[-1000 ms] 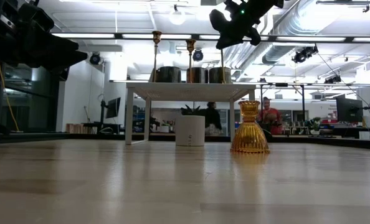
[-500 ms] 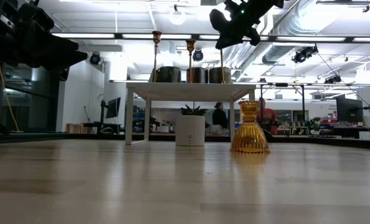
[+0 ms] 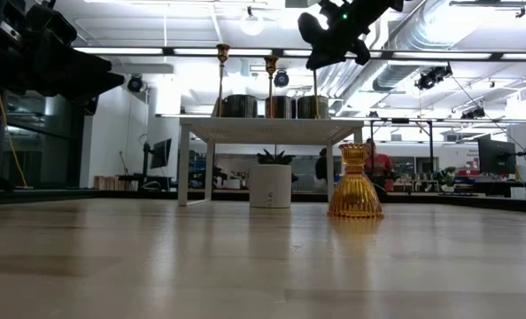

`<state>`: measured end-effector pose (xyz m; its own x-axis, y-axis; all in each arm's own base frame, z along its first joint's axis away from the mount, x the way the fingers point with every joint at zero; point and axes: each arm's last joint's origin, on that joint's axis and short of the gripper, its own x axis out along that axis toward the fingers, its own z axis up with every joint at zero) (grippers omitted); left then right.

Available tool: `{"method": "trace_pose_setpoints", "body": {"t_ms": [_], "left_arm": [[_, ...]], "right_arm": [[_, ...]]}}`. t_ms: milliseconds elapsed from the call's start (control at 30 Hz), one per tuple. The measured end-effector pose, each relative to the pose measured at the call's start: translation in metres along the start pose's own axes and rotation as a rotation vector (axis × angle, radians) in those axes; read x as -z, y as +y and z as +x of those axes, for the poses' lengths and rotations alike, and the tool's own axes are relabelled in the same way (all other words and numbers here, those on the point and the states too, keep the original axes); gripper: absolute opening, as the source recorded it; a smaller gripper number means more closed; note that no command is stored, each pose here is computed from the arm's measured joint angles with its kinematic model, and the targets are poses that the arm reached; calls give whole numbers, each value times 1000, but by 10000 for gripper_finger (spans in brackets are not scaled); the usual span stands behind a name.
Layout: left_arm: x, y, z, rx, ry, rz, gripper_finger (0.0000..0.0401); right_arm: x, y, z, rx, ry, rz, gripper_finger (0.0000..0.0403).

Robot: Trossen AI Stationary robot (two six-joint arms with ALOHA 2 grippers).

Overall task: Pick & Place candle stick holders
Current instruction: Put the gold candlestick holder on the shelf

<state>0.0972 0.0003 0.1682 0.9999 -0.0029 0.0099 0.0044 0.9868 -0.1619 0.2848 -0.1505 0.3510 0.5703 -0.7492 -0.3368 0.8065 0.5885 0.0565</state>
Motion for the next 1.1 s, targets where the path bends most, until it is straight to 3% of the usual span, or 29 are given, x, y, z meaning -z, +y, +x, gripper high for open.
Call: {"method": "trace_pose_setpoints", "body": {"t_ms": [233,433,1100], "left_arm": [[0,0,0,0,0,0,152],[0,0,0,0,0,0,152],[0,0,0,0,0,0,152]], "right_arm": [[0,0,0,0,0,0,108],[0,0,0,0,1,-1,138],[-1,1,0,-19,-1,2,148]]}}
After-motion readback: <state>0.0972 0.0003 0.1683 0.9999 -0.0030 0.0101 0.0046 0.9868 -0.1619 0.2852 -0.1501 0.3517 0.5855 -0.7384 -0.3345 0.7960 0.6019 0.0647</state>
